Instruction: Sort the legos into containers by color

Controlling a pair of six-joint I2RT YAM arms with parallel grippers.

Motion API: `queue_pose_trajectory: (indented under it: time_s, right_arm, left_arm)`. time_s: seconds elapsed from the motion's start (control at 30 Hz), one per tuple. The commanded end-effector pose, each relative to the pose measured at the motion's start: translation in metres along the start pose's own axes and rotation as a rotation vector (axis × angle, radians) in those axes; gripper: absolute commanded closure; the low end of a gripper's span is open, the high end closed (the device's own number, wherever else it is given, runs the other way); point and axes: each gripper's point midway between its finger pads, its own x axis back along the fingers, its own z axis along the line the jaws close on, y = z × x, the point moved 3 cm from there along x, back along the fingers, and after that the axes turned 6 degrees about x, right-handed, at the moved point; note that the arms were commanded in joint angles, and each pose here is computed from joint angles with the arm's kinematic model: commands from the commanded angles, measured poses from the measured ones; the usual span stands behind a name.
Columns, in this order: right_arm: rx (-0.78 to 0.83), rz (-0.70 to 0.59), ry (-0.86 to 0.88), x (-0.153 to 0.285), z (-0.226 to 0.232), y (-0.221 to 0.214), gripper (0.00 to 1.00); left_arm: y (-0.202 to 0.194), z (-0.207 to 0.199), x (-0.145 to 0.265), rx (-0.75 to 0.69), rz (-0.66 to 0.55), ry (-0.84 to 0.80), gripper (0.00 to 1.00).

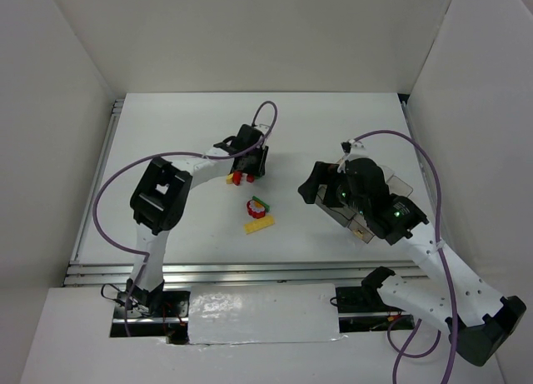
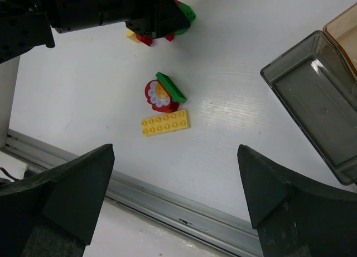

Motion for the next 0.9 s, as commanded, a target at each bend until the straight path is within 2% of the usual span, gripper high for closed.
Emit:
queue_pose_trajectory:
  time_s: [0.0,0.03,0.13,0.17,0.23,0.27,0.33,0.37,0.47,0.57,0.67,0.87]
  right_arm:
    - [0.009,-0.048,-0.003,-0.001,0.001,0.009,0.02]
    - [0.001,-0.051,-0.008,-0.002,0.0,0.009,0.02]
    - [-0.036,-0.094,-0.043,-0.002,-0.007,0.013,0.01]
    - [-0.066,-0.115,-0.032,0.0,-0.005,0.017,0.01]
    - [-0.123,-0.147,-0.011,-0.002,-0.006,0.024,0.01]
    - [-0.142,-0.166,0.007,0.001,-0.004,0.027,0.01]
    - [-0.19,-0.205,0.027,0.003,-0.002,0.032,0.01]
    - [-0.208,-0.223,0.023,0.004,-0.004,0.035,0.01]
    - [-0.241,-0.253,0.073,0.003,0.003,0.043,0.02]
    - [-0.237,-0.191,0.168,-0.003,0.022,0.043,0.04]
    - [-0.241,-0.177,0.251,-0.003,0.04,0.047,0.06]
    - [-0.253,-0.123,0.314,-0.009,0.056,0.039,0.09]
  left_arm:
    - [0.007,-0.008,-0.001,-0.001,-0.029,-0.044,0.96]
    - [0.009,-0.009,0.002,-0.005,-0.037,-0.049,1.0]
    - [0.02,-0.028,0.028,-0.052,-0.111,-0.135,1.0]
    - [0.019,-0.039,0.049,-0.074,-0.144,-0.184,1.0]
    - [0.031,-0.056,0.074,-0.121,-0.26,-0.273,1.0]
    - [0.025,-0.066,0.098,-0.145,-0.292,-0.344,1.0]
    - [0.04,-0.081,0.14,-0.178,-0.435,-0.444,1.0]
    - [0.025,-0.081,0.144,-0.19,-0.424,-0.476,1.0]
    - [0.012,-0.101,0.186,-0.268,-0.508,-0.624,1.0]
    - [0.001,-0.117,0.216,-0.333,-0.543,-0.703,1.0]
    - [-0.004,-0.127,0.232,-0.361,-0.554,-0.727,1.0]
    - [-0.007,-0.14,0.253,-0.389,-0.581,-0.776,1.0]
